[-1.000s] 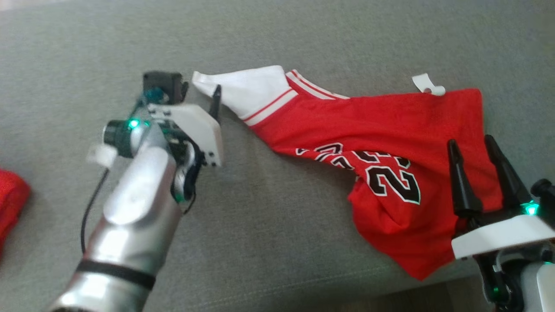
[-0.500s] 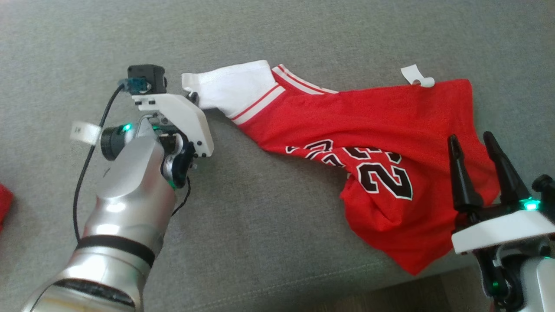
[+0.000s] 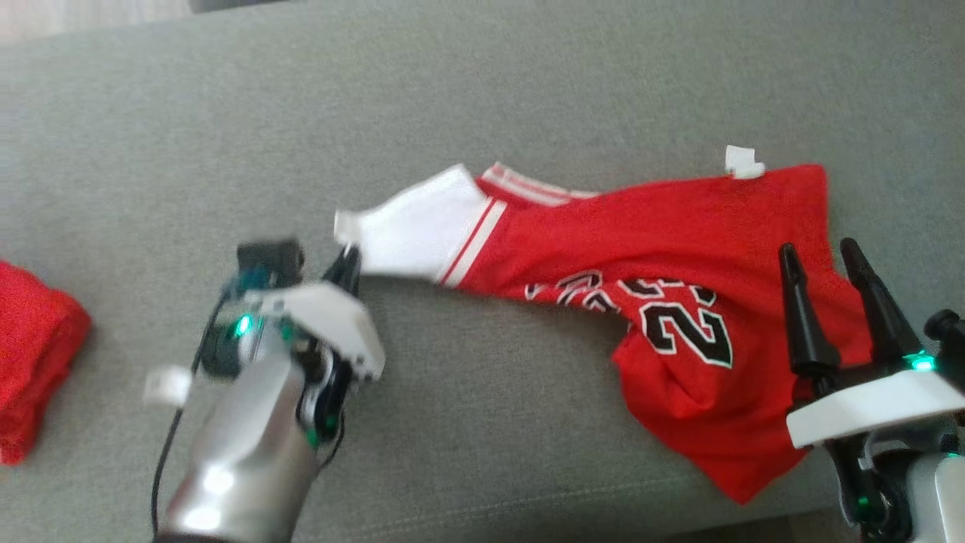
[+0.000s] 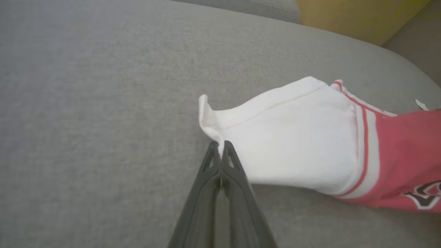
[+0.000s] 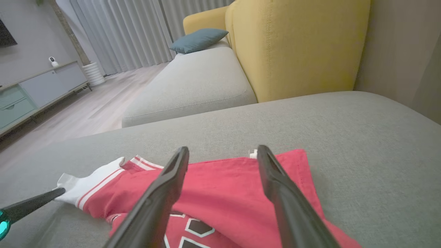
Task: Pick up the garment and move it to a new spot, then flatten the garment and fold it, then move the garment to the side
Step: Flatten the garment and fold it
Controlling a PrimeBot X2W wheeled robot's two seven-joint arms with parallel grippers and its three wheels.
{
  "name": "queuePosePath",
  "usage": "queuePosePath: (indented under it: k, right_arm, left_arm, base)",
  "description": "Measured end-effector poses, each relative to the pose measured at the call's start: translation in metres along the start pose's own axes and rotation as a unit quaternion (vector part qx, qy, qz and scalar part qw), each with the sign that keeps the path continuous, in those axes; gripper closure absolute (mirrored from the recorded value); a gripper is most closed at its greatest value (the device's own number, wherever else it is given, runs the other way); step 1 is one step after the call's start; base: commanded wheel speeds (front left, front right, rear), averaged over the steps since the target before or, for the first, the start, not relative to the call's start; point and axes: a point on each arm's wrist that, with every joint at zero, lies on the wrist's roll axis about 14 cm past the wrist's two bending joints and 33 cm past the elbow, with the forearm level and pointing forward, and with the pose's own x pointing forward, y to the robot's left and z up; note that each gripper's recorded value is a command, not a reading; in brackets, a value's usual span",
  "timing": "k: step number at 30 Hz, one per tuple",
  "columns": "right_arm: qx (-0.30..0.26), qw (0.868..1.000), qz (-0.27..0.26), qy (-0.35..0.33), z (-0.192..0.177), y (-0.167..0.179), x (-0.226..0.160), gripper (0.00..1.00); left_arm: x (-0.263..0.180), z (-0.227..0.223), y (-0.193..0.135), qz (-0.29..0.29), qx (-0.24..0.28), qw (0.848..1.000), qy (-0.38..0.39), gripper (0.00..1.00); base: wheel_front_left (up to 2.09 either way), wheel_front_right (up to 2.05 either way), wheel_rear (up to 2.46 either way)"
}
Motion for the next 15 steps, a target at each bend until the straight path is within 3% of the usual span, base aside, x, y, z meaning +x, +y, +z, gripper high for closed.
queuePosePath:
  k: [7, 9, 15]
  right_arm:
    - [0.001, 1.0, 0.012, 0.004, -0.001, 0.008, -0.006, 0.0]
    - [0.001, 1.0, 0.015, 0.01, -0.004, 0.01, -0.007, 0.0]
    - [-0.011, 1.0, 0.023, -0.007, 0.008, 0.016, -0.009, 0.0]
  left_arm:
    - [-0.048, -0.014, 0.021, 0.04, -0.011, 0.999, -0.03, 1.0]
    - [-0.057, -0.01, 0.022, 0.048, -0.011, 0.998, -0.045, 0.0]
    - [-0.077, 0.027, 0.023, 0.069, 0.026, 0.988, -0.138, 0.0]
  base:
    - [0.0, 0.0, 0.0]
    - [0.0, 0.0, 0.0]
    - [0.0, 0.0, 0.0]
